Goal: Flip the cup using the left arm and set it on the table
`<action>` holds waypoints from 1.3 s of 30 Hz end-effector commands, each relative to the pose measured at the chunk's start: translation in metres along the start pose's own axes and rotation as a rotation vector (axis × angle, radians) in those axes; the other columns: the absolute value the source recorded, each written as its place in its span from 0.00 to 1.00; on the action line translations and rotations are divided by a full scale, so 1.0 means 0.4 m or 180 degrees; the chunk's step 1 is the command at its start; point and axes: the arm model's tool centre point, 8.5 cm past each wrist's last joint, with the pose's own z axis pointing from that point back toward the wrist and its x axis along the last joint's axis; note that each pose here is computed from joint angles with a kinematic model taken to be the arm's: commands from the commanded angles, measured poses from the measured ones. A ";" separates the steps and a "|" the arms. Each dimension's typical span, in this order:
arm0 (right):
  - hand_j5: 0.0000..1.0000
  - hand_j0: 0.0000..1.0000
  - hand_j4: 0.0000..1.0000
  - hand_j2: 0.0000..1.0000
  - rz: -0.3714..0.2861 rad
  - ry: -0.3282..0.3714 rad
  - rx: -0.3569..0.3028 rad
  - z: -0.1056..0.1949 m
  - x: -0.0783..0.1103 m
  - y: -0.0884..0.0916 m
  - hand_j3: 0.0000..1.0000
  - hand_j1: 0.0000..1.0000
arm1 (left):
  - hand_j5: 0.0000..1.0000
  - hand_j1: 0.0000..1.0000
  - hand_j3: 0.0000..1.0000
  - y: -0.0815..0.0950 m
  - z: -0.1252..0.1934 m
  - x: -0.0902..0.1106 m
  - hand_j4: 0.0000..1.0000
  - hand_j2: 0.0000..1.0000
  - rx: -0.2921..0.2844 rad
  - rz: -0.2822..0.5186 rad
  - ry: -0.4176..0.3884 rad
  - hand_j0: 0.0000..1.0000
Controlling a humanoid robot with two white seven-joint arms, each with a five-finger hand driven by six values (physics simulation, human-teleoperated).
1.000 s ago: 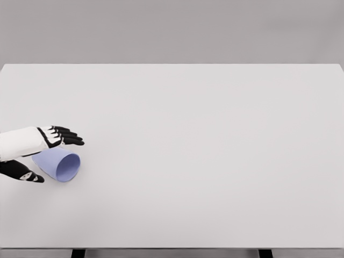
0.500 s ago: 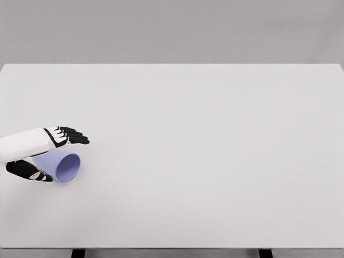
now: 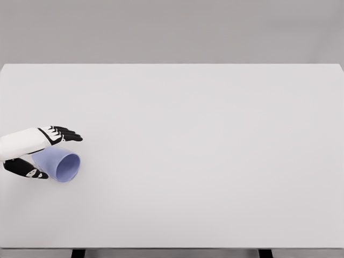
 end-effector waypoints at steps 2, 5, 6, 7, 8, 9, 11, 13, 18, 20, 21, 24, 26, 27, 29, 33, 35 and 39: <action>1.00 1.00 1.00 1.00 -0.0003 -0.0001 0.0000 0.000 0.000 0.000 1.00 1.00 | 1.00 1.00 1.00 -0.004 -0.001 -0.006 1.00 1.00 0.0002 0.0002 0.0023 1.00; 1.00 1.00 1.00 1.00 -0.0003 -0.0001 0.0000 0.000 0.000 0.000 1.00 1.00 | 1.00 1.00 1.00 -0.014 -0.006 -0.005 1.00 1.00 -0.0027 0.0007 0.0013 1.00; 1.00 1.00 1.00 1.00 -0.0003 -0.0001 0.0000 0.000 0.000 0.000 1.00 1.00 | 1.00 1.00 1.00 -0.017 -0.008 -0.005 1.00 1.00 -0.0026 0.0017 0.0010 1.00; 1.00 1.00 1.00 1.00 -0.0003 -0.0001 0.0000 0.000 0.000 0.000 1.00 1.00 | 1.00 1.00 1.00 -0.018 -0.008 -0.005 1.00 1.00 -0.0030 0.0019 0.0009 1.00; 1.00 1.00 1.00 1.00 -0.0003 -0.0001 0.0000 0.000 0.000 0.000 1.00 1.00 | 1.00 1.00 1.00 -0.020 -0.008 -0.005 1.00 1.00 -0.0033 0.0023 0.0010 1.00; 1.00 1.00 1.00 1.00 -0.0003 -0.0001 0.0000 0.000 0.000 0.000 1.00 1.00 | 1.00 1.00 1.00 -0.020 -0.008 -0.005 1.00 1.00 -0.0033 0.0023 0.0010 1.00; 1.00 1.00 1.00 1.00 -0.0003 -0.0001 0.0000 0.000 0.000 0.000 1.00 1.00 | 1.00 1.00 1.00 -0.026 -0.009 -0.005 1.00 1.00 -0.0051 0.0021 0.0010 1.00; 1.00 1.00 1.00 1.00 -0.0003 -0.0001 0.0000 0.000 0.000 0.000 1.00 1.00 | 1.00 1.00 1.00 -0.033 -0.008 -0.009 1.00 1.00 -0.0076 0.0034 0.0027 1.00; 1.00 1.00 1.00 1.00 -0.0003 -0.0001 0.0000 0.000 0.000 0.000 1.00 1.00 | 1.00 1.00 1.00 -0.050 -0.007 -0.028 1.00 1.00 -0.0092 0.0068 0.0094 1.00; 1.00 1.00 1.00 1.00 -0.0003 -0.0001 0.0000 0.000 0.000 0.000 1.00 1.00 | 1.00 1.00 1.00 -0.056 -0.008 -0.036 1.00 1.00 -0.0093 0.0076 0.0121 1.00; 1.00 1.00 1.00 1.00 -0.0003 -0.0001 0.0000 0.000 0.000 0.000 1.00 1.00 | 1.00 1.00 1.00 -0.056 -0.009 -0.036 1.00 1.00 -0.0084 0.0080 0.0121 1.00; 1.00 1.00 1.00 1.00 -0.0003 -0.0001 0.0000 0.000 0.000 0.000 1.00 1.00 | 1.00 1.00 1.00 -0.057 -0.007 -0.042 1.00 1.00 -0.0081 0.0088 0.0145 1.00; 1.00 1.00 1.00 1.00 -0.0003 -0.0001 0.0000 0.000 0.000 0.000 1.00 1.00 | 1.00 1.00 1.00 -0.056 -0.008 -0.042 1.00 1.00 -0.0075 0.0086 0.0141 1.00; 1.00 1.00 1.00 1.00 -0.0003 -0.0001 0.0000 0.000 0.000 0.000 1.00 1.00 | 1.00 1.00 1.00 -0.057 -0.009 -0.042 1.00 1.00 -0.0075 0.0085 0.0139 1.00; 1.00 1.00 1.00 1.00 -0.0003 -0.0001 0.0000 0.000 0.000 0.000 1.00 1.00 | 1.00 1.00 1.00 -0.058 -0.012 -0.042 1.00 1.00 -0.0065 0.0098 0.0133 1.00; 1.00 1.00 1.00 1.00 -0.0003 -0.0001 0.0000 0.000 0.000 0.000 1.00 1.00 | 1.00 1.00 1.00 -0.061 -0.013 -0.042 1.00 1.00 -0.0085 0.0070 0.0137 1.00; 1.00 1.00 1.00 1.00 -0.0003 -0.0001 0.0000 0.000 0.000 0.000 1.00 1.00 | 1.00 1.00 1.00 -0.065 -0.017 -0.043 1.00 1.00 -0.0076 0.0083 0.0136 1.00; 1.00 1.00 1.00 1.00 -0.0003 -0.0001 0.0000 0.000 0.000 0.000 1.00 1.00 | 1.00 1.00 1.00 -0.065 -0.014 -0.049 1.00 1.00 -0.0072 0.0090 0.0160 1.00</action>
